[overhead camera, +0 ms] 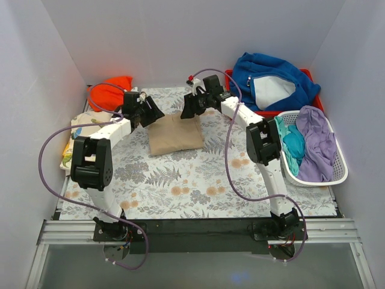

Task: Fold and stack the t-shirts
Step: Fold the tshirt

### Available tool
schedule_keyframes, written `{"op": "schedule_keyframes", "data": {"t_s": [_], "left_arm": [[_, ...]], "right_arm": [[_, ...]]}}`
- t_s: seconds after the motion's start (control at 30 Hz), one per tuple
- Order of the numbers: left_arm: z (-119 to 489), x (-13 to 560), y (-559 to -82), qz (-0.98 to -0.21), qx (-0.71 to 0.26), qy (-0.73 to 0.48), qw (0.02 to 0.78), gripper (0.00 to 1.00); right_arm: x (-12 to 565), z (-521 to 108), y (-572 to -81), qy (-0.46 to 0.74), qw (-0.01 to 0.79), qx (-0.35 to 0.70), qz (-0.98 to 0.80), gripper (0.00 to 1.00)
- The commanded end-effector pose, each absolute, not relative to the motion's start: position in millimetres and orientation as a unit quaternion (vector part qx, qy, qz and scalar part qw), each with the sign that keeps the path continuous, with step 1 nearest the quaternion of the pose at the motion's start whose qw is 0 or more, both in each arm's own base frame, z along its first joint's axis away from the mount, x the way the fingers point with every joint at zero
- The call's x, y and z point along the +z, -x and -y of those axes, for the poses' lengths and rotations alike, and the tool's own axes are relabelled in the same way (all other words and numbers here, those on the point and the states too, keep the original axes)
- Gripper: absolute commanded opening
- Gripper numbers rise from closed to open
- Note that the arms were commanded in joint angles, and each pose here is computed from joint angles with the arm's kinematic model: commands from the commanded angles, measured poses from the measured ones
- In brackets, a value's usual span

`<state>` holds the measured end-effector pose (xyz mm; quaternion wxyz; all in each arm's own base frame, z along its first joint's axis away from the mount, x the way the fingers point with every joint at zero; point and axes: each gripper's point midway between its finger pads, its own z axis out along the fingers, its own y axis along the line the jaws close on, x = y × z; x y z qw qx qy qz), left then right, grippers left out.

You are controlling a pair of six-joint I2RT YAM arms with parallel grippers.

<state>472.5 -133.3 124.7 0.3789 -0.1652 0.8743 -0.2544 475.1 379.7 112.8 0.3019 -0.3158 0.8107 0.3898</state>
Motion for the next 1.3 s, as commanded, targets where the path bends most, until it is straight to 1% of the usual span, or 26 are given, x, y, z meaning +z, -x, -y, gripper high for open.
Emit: {"op": "schedule_keyframes", "data": {"t_s": [0.0, 0.1, 0.23, 0.33, 0.43, 0.47, 0.5, 0.63, 0.67, 0.73, 0.77, 0.83, 0.87, 0.97, 1.03, 1.07, 1.13, 1.27], "left_arm": [[150.7, 119.7, -489.0, -0.863, -0.297, 0.15, 0.379, 0.55], [150.1, 99.3, -501.5, -0.866, -0.295, 0.157, 0.373, 0.55], [145.7, 78.0, -517.3, -0.872, -0.284, 0.166, 0.363, 0.55], [138.8, 59.5, -524.0, -0.879, -0.269, 0.169, 0.356, 0.55], [129.7, 45.0, -526.2, -0.885, -0.259, 0.168, 0.349, 0.55], [126.3, 42.0, -526.9, -0.886, -0.253, 0.168, 0.35, 0.54], [123.9, 38.7, -525.9, -0.888, -0.246, 0.162, 0.352, 0.55], [117.5, 38.2, -526.0, -0.891, -0.23, 0.144, 0.365, 0.54], [115.0, 38.2, -526.1, -0.891, -0.225, 0.145, 0.367, 0.54], [114.2, 44.7, -523.2, -0.89, -0.224, 0.139, 0.372, 0.54], [115.8, 58.4, -530.5, -0.877, -0.233, 0.132, 0.398, 0.54], [116.0, 71.3, -531.3, -0.87, -0.239, 0.127, 0.413, 0.54], [118.9, 88.5, -531.3, -0.864, -0.249, 0.118, 0.422, 0.54], [120.8, 125.7, -528.8, -0.848, -0.262, 0.116, 0.446, 0.54], [117.9, 138.3, -526.1, -0.845, -0.258, 0.121, 0.453, 0.55], [116.2, 147.3, -524.5, -0.842, -0.257, 0.127, 0.457, 0.54], [113.1, 147.3, -521.3, -0.844, -0.249, 0.132, 0.456, 0.55], [111.4, 124.8, -516.1, -0.855, -0.242, 0.141, 0.436, 0.55]], "right_arm": [[113.1, -392.4, -492.5, 0.321, 0.312, 0.429, -0.785, 0.64], [96.1, -394.9, -506.8, 0.307, 0.32, 0.421, -0.791, 0.65], [78.4, -387.6, -526.2, 0.287, 0.341, 0.383, -0.809, 0.68], [57.2, -367.0, -542.4, 0.259, 0.351, 0.33, -0.837, 0.68], [32.8, -345.1, -549.0, 0.238, 0.342, 0.289, -0.861, 0.69], [24.0, -331.3, -555.2, 0.223, 0.344, 0.257, -0.875, 0.69], [11.7, -323.6, -550.9, 0.217, 0.333, 0.243, -0.885, 0.69], [3.2, -301.2, -553.7, 0.198, 0.332, 0.217, -0.897, 0.7], [9.9, -298.1, -555.4, 0.201, 0.339, 0.214, -0.894, 0.69], [20.0, -304.3, -551.5, 0.224, 0.346, 0.243, -0.878, 0.69], [40.5, -306.5, -553.1, 0.233, 0.364, 0.248, -0.867, 0.69], [64.0, -308.6, -555.6, 0.242, 0.39, 0.254, -0.851, 0.7], [85.3, -310.3, -554.3, 0.254, 0.405, 0.256, -0.84, 0.7], [123.4, -307.5, -551.0, 0.26, 0.43, 0.259, -0.825, 0.72], [136.8, -306.0, -548.1, 0.26, 0.437, 0.259, -0.821, 0.72], [135.7, -305.5, -545.3, 0.259, 0.431, 0.261, -0.824, 0.72], [132.3, -305.4, -542.0, 0.258, 0.424, 0.266, -0.827, 0.72], [116.1, -310.4, -538.6, 0.252, 0.402, 0.283, -0.833, 0.72]]}}
